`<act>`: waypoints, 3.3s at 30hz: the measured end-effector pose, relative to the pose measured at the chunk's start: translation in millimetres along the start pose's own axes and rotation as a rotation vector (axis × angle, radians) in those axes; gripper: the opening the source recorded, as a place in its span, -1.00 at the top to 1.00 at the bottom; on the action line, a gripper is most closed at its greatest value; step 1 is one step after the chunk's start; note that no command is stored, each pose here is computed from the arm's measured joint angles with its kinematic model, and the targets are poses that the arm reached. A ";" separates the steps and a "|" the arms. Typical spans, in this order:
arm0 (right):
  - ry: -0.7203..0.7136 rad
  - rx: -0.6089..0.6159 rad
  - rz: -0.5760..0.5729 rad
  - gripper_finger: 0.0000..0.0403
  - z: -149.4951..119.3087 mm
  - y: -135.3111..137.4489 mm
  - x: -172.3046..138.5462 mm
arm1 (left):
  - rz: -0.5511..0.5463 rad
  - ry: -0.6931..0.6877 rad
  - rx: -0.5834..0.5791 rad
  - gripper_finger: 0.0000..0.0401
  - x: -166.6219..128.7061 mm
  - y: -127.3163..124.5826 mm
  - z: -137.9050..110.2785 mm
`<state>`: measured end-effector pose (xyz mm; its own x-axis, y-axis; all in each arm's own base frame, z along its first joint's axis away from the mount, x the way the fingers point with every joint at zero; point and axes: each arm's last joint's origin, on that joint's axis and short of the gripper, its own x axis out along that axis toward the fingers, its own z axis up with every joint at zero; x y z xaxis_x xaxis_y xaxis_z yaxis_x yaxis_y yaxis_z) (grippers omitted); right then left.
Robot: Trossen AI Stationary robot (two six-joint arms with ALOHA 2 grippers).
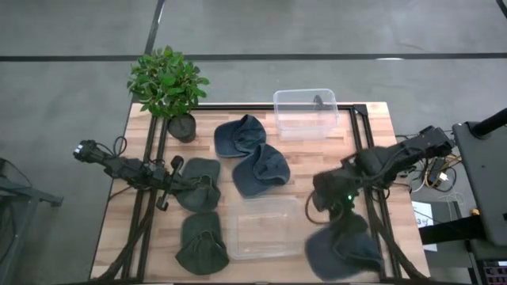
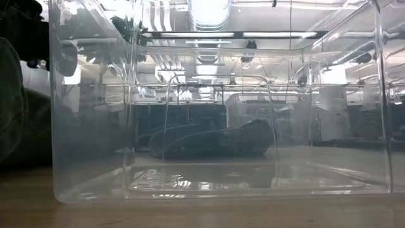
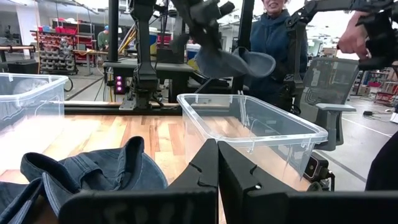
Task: Pick & Place hat
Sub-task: Put the bottom blue cap into the bottom transparent bin, then adjust the blue cap in the transparent bin to position it properly
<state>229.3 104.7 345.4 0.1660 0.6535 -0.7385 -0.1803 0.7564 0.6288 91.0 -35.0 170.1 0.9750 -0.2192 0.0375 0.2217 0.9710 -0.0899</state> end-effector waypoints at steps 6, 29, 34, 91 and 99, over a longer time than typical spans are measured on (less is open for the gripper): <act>-0.161 0.051 -0.058 0.94 24.3 -6.8 -32.3 | 0.000 0.000 0.000 1.00 0.0 0.0 0.0; -0.146 0.158 -0.047 0.94 168.5 -76.9 -25.9 | 0.000 -0.001 0.000 1.00 0.0 0.0 0.1; -0.101 0.128 -0.059 0.94 181.9 -85.7 -15.4 | 0.000 -0.001 0.002 1.00 0.0 0.0 0.1; -0.132 0.077 -0.164 0.02 182.8 -96.5 -29.3 | 0.200 -0.560 -0.738 1.00 -9.2 8.9 43.5; -0.207 0.074 -0.185 0.02 185.8 -90.5 -36.6 | 0.214 -0.462 -0.820 1.00 3.4 6.4 40.5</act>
<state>419.7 17.7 360.8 0.3854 0.4904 -0.7817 -0.0589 0.8585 0.5095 95.0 -25.7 210.0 0.9321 0.1843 0.3119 0.1536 0.5786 -0.8010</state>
